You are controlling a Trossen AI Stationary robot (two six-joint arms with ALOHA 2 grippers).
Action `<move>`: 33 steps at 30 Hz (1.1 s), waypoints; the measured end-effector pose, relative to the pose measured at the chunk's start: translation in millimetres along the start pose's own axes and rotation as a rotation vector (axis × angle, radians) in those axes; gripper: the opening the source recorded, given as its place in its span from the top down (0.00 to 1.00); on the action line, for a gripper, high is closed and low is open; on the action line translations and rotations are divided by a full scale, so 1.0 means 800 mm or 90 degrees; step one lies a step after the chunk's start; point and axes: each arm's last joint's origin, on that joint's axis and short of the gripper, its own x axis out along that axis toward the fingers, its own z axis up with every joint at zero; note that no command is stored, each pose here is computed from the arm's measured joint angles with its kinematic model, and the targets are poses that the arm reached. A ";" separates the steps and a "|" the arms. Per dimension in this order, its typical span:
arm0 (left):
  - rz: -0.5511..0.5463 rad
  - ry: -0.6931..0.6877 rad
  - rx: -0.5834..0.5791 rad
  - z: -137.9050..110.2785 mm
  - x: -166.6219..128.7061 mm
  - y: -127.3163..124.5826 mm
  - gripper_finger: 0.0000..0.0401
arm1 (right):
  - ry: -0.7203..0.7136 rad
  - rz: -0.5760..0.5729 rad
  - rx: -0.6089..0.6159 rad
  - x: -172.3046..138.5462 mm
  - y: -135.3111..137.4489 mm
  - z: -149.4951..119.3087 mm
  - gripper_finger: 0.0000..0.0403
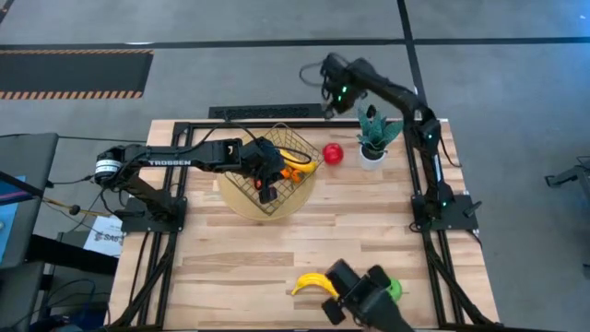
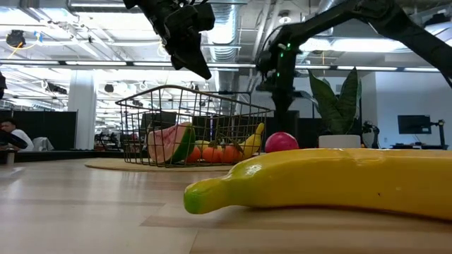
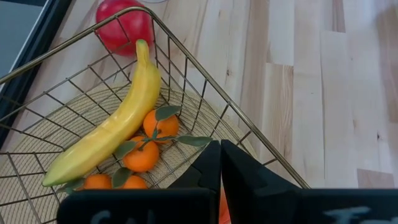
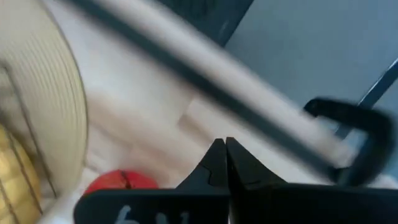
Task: Build produce basket
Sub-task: Put the red apple into the wire basket
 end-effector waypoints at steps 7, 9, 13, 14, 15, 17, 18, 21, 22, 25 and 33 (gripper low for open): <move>0.000 0.000 0.000 0.000 0.000 0.000 1.00 | -0.106 0.036 0.054 -0.036 -0.016 0.024 1.00; 0.000 0.000 0.000 0.000 0.000 0.000 1.00 | -0.119 0.065 0.071 -0.030 -0.016 0.027 1.00; 0.000 0.000 -0.001 0.000 0.000 0.000 1.00 | -0.138 0.120 0.074 -0.009 0.000 0.031 1.00; 0.000 0.000 -0.001 0.000 0.000 0.000 1.00 | -0.135 0.127 0.068 -0.004 0.007 0.030 1.00; 0.000 0.000 -0.001 0.000 0.000 0.000 1.00 | -0.128 0.129 0.063 0.001 0.012 0.027 1.00; 0.000 0.000 -0.001 0.000 0.000 0.000 1.00 | -0.112 0.133 0.055 0.011 0.024 0.022 1.00; 0.000 0.000 -0.002 0.000 0.000 0.000 1.00 | -0.102 0.134 0.050 0.017 0.030 0.018 1.00; 0.000 0.000 -0.002 0.000 0.000 0.000 1.00 | -0.061 0.118 0.031 0.034 0.042 0.005 1.00; 0.000 0.000 -0.002 0.000 0.000 0.000 1.00 | -0.057 0.104 0.027 0.039 0.046 0.002 1.00; 0.000 0.000 -0.002 0.000 0.000 0.000 1.00 | -0.024 0.059 0.017 0.051 0.052 -0.011 1.00; -0.004 0.000 -0.002 0.000 0.000 0.000 1.00 | 0.085 -0.044 -0.009 0.070 0.054 -0.043 1.00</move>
